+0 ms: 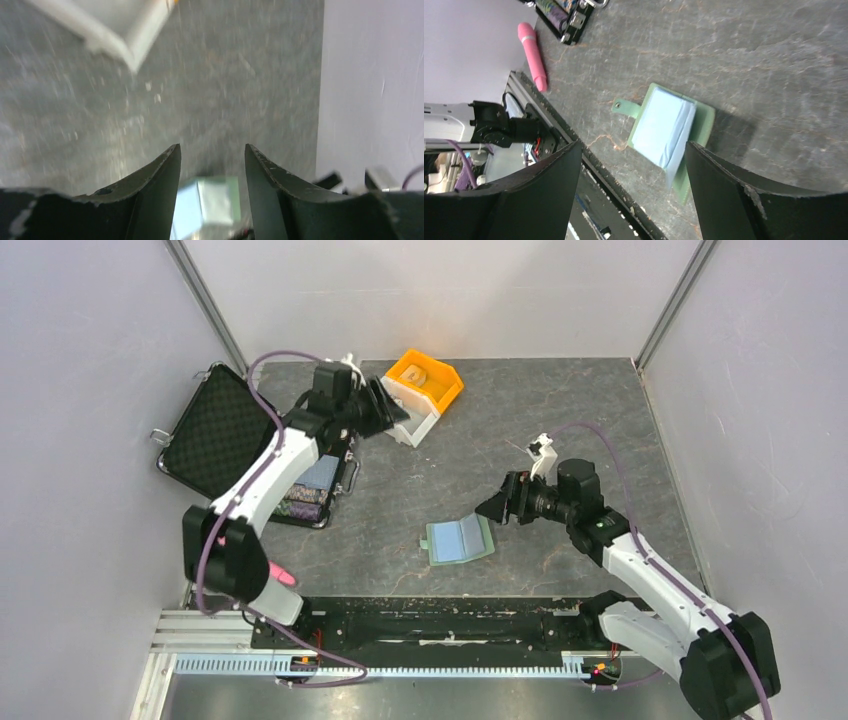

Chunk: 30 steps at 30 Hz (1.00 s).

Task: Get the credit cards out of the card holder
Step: Remove the credit card from the card holder.

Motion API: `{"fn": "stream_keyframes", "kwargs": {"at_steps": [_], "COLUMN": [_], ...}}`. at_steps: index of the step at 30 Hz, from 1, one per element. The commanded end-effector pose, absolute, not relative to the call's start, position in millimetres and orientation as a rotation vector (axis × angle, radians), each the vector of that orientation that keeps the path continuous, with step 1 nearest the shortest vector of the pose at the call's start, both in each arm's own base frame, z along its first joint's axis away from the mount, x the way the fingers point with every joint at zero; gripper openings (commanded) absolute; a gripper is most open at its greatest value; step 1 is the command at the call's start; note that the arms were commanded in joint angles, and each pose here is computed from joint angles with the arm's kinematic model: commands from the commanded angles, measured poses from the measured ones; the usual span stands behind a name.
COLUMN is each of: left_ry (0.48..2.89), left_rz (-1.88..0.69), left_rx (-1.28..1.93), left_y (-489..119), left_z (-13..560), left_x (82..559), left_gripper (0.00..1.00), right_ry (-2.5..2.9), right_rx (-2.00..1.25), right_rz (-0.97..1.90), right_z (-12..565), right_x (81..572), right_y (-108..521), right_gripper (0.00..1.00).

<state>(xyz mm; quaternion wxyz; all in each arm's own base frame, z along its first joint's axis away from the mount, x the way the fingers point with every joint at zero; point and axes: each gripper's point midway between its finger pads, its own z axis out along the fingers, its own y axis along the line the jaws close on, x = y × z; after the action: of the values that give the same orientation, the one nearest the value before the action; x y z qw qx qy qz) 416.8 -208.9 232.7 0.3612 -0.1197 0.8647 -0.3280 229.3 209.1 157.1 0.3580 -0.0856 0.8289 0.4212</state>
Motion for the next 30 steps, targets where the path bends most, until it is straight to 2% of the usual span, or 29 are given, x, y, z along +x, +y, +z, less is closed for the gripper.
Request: {"fn": "stream_keyframes", "kwargs": {"at_steps": [1,7,12,20,25,30], "left_ry": [2.323,2.339,2.310,2.319,2.369,2.373], "left_rz": [-0.985,-1.079,-1.151,-1.059,-0.890,-0.864], "left_rx": [-0.094,0.013,0.055,0.095,0.082,0.088], "left_y": [-218,-211,-208,-195,-175,-172], "left_z": [227,220,208,191,170,172], "left_x": [336,266,233,222,223,222], "left_gripper": [0.57,0.62,0.72,0.88,0.89,0.89], "right_ry": [2.115,2.185,2.235,2.317,2.339,2.344], "right_rx": [-0.264,-0.309,-0.290,-0.387,-0.428,-0.434], "right_rz": [1.129,1.111,1.041,0.865,0.685,0.427], "right_z": [163,144,127,100,88,86], "right_x": [219,198,196,196,201,210], "right_y": [227,250,259,282,296,296], "right_gripper": [0.77,0.73,0.66,0.60,0.60,0.61]}}
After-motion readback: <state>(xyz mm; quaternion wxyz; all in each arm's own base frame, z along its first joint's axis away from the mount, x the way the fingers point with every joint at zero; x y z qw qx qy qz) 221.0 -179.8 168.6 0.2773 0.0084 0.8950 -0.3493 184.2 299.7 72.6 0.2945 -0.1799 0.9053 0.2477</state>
